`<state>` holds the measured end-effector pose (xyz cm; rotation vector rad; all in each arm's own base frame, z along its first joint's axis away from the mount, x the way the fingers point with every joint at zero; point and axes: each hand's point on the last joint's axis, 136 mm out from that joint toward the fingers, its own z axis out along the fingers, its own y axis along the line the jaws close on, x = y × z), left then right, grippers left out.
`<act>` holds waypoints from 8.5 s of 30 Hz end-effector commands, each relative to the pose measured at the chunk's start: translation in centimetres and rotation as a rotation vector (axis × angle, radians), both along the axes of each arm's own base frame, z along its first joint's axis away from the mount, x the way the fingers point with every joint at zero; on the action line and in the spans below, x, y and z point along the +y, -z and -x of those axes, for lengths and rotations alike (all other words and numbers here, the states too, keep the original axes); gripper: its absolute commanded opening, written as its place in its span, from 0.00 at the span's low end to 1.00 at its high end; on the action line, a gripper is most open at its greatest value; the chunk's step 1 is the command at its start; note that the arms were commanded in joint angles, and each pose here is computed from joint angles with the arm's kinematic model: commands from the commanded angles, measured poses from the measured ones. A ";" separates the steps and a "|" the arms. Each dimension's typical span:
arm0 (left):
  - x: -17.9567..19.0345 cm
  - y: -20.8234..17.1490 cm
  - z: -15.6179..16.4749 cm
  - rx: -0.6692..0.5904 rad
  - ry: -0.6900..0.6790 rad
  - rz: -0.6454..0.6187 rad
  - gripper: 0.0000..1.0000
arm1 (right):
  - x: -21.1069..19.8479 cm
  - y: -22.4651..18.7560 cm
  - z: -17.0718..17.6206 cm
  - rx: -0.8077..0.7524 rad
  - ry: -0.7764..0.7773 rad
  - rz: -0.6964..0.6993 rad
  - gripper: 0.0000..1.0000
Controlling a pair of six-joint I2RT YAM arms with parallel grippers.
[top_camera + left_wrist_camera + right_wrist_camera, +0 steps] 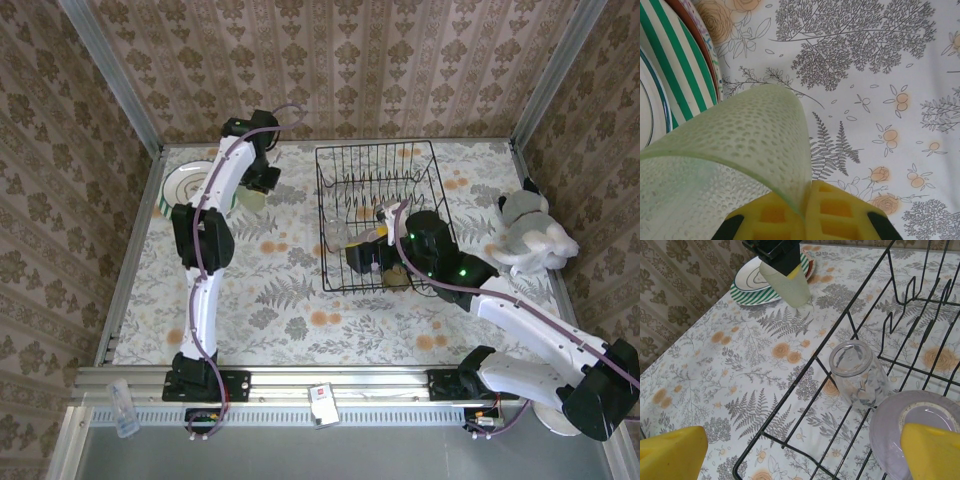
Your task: Unload the mixed dishes from the dish rack
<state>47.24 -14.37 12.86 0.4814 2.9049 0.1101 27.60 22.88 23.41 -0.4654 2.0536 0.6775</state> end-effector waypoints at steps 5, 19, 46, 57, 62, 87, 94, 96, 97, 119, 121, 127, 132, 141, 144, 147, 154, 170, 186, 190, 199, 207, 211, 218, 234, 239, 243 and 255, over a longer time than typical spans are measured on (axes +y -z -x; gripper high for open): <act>0.6 -0.1 0.0 0.018 0.017 -0.014 0.00 | 0.2 0.1 -0.3 -0.021 0.001 0.019 1.00; 0.5 1.2 -0.5 0.039 0.011 0.006 0.02 | 0.4 0.3 -0.3 -0.019 -0.001 0.034 1.00; -0.3 -2.8 0.1 -0.041 0.029 0.033 0.64 | 0.5 0.7 -0.3 -0.020 -0.009 0.054 1.00; -0.2 -8.0 1.2 -0.163 0.029 0.043 1.00 | 0.5 0.8 -0.4 -0.022 -0.006 0.063 1.00; 0.1 -10.8 2.6 -0.246 0.010 0.078 1.00 | 0.4 0.9 -0.5 -0.020 -0.001 0.069 1.00; 2.5 -17.7 19.8 -0.599 0.022 0.585 1.00 | 0.8 4.3 -3.8 0.138 0.093 0.238 1.00; 2.6 -16.1 21.5 -0.661 0.012 0.680 1.00 | 3.4 7.5 -5.9 0.256 0.067 0.279 1.00; 2.7 -15.7 21.6 -0.660 0.003 0.691 1.00 | 3.3 8.0 -6.6 0.247 0.067 0.337 1.00; 2.6 -15.6 21.6 -0.652 0.003 0.701 1.00 | 3.2 8.3 -7.0 0.244 0.064 0.378 0.99; 2.4 -14.3 21.4 -0.578 -0.025 0.755 1.00 | 3.0 11.5 -11.1 0.384 0.138 0.436 0.96; 2.5 -14.2 21.4 -0.577 -0.028 0.755 1.00 | 2.7 11.7 -11.4 0.388 0.148 0.440 0.96; 2.4 -14.0 21.2 -0.566 -0.036 0.763 1.00 | 1.7 12.2 -12.0 0.406 0.177 0.431 0.96; 2.5 -14.1 21.2 -0.569 -0.038 0.764 1.00 | 0.1 12.4 -12.7 0.422 0.228 0.430 0.94; 2.5 -13.9 21.1 -0.564 -0.041 0.764 1.00 | -3.2 12.3 -13.4 0.432 0.326 0.443 0.93; 2.5 -14.0 21.1 -0.564 -0.042 0.766 1.00 | -3.7 12.1 -13.5 0.426 0.345 0.445 0.92; 2.4 -14.0 21.1 -0.562 -0.041 0.776 1.00 | -3.9 11.3 -13.6 0.404 0.359 0.440 0.92; 0.3 -15.3 21.9 -0.541 0.048 0.910 1.00 | -2.7 9.0 -13.4 0.365 0.326 0.364 0.94; -2.5 -16.8 23.7 -0.477 0.180 1.097 1.00 | 0.9 9.5 -13.7 0.420 0.223 0.331 1.00; -3.5 -17.1 24.2 -0.428 0.214 1.187 1.00 | 1.3 12.3 -14.7 0.460 0.246 0.390 0.89; -3.5 -17.0 24.1 -0.427 0.212 1.183 1.00 | 1.7 12.7 -14.7 0.468 0.240 0.393 0.85; -3.5 -16.9 24.1 -0.423 0.209 1.183 1.00 | 2.0 13.1 -14.5 0.474 0.235 0.401 0.69; -3.4 -16.9 24.0 -0.427 0.206 1.176 1.00 | 2.2 12.4 -14.4 0.463 0.222 0.385 0.50; -3.4 -16.8 24.0 -0.429 0.203 1.172 1.00 | 2.3 11.0 -14.2 0.436 0.213 0.361 0.45; -3.1 -16.7 23.7 -0.438 0.175 1.159 1.00 | 1.7 6.9 -13.6 0.364 0.210 0.281 0.35; -4.9 -16.0 22.7 -0.454 0.124 1.260 1.00 | -0.6 -0.1 -10.0 0.355 0.116 -0.143 0.28; -7.9 -14.9 22.4 -0.383 0.158 1.333 1.00 | -1.6 -1.7 -8.1 0.346 0.070 -0.304 0.28; -10.4 -14.2 21.9 -0.347 0.195 1.377 0.98 | -2.5 -1.9 -6.9 0.345 0.051 -0.377 0.28; -15.2 -14.2 20.8 -0.275 0.302 1.511 0.91 | -2.1 -3.4 -5.6 0.365 -0.100 -0.636 0.27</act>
